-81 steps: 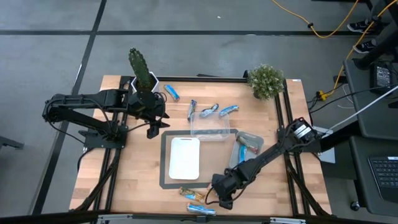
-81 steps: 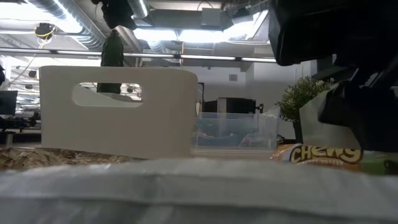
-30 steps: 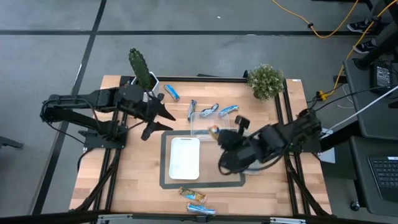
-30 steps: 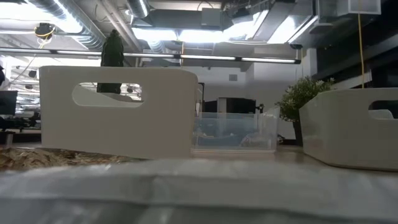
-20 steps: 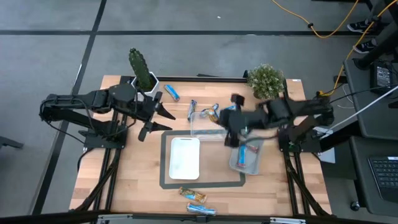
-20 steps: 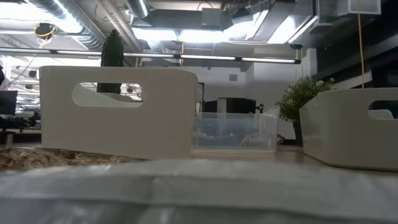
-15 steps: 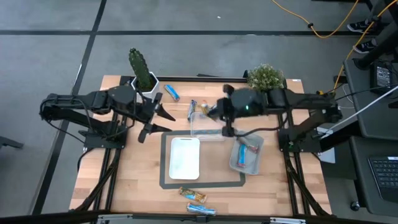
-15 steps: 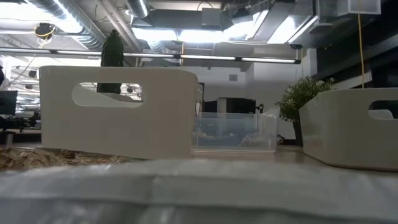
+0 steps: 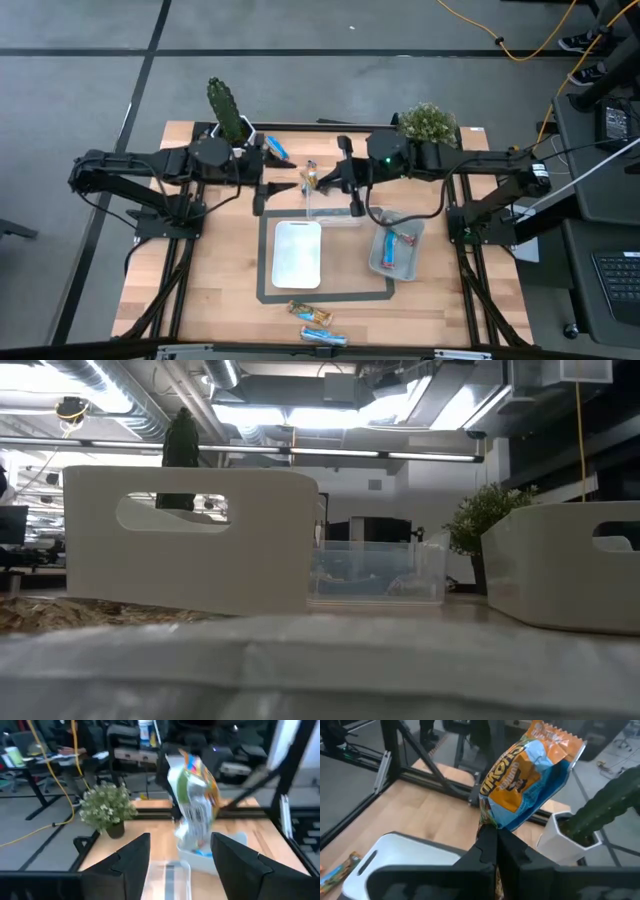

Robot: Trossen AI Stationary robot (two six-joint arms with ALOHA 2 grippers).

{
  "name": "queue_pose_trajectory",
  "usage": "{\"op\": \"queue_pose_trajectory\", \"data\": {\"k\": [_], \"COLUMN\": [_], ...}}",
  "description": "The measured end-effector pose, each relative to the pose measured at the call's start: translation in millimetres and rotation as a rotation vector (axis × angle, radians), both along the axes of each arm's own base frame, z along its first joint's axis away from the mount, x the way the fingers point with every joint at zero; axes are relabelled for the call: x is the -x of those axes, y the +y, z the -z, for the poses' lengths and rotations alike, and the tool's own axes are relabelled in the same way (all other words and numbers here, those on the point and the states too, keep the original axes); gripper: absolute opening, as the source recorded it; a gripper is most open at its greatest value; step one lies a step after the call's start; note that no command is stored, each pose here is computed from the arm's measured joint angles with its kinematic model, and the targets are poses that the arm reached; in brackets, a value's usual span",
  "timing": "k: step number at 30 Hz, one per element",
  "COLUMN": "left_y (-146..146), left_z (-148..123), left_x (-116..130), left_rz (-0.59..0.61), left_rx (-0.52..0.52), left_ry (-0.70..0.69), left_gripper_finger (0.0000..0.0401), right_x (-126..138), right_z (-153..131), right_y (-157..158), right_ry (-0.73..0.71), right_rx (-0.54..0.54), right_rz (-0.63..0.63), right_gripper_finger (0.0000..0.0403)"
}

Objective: Pick and place Granola Bars by type
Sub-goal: Put the top right orange granola bar into the white bin

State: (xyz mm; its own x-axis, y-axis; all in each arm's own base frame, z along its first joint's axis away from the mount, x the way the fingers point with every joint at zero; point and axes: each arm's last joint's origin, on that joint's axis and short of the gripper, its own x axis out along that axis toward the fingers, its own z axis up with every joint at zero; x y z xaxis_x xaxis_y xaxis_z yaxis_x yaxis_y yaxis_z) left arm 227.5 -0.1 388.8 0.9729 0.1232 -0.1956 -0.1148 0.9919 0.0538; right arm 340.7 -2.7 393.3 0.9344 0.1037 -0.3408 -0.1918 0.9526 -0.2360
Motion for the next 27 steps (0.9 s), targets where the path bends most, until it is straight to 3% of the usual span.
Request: {"op": "queue_pose_trajectory", "data": {"k": [8,16,20,27], "left_y": [4.2,4.6,5.8,12.1], "left_z": [-2.7,1.2,1.0,0.0], "left_x": [-23.3,-38.7,-38.9,-38.5], "left_rz": [0.013,-0.004,-0.047,-0.051], "left_rx": [0.021,0.081,0.074,0.075], "left_ry": [-0.124,-0.167,-0.173,-0.182], "left_gripper_finger": [0.0255,0.0248,0.0204,0.0065], "right_x": [0.2,1.1,0.6,0.4], "right_z": [-1.6,-1.9,-3.5,-4.3], "right_y": [-15.1,-27.3,-27.3,-27.7], "right_ry": [-0.019,-0.024,-0.041,-0.049], "right_rx": [0.005,-0.009,-0.005,-0.009], "right_rz": [-0.014,-0.026,-0.029,-0.032], "right_gripper_finger": [0.0007,0.0007,0.0007,0.0007]}}
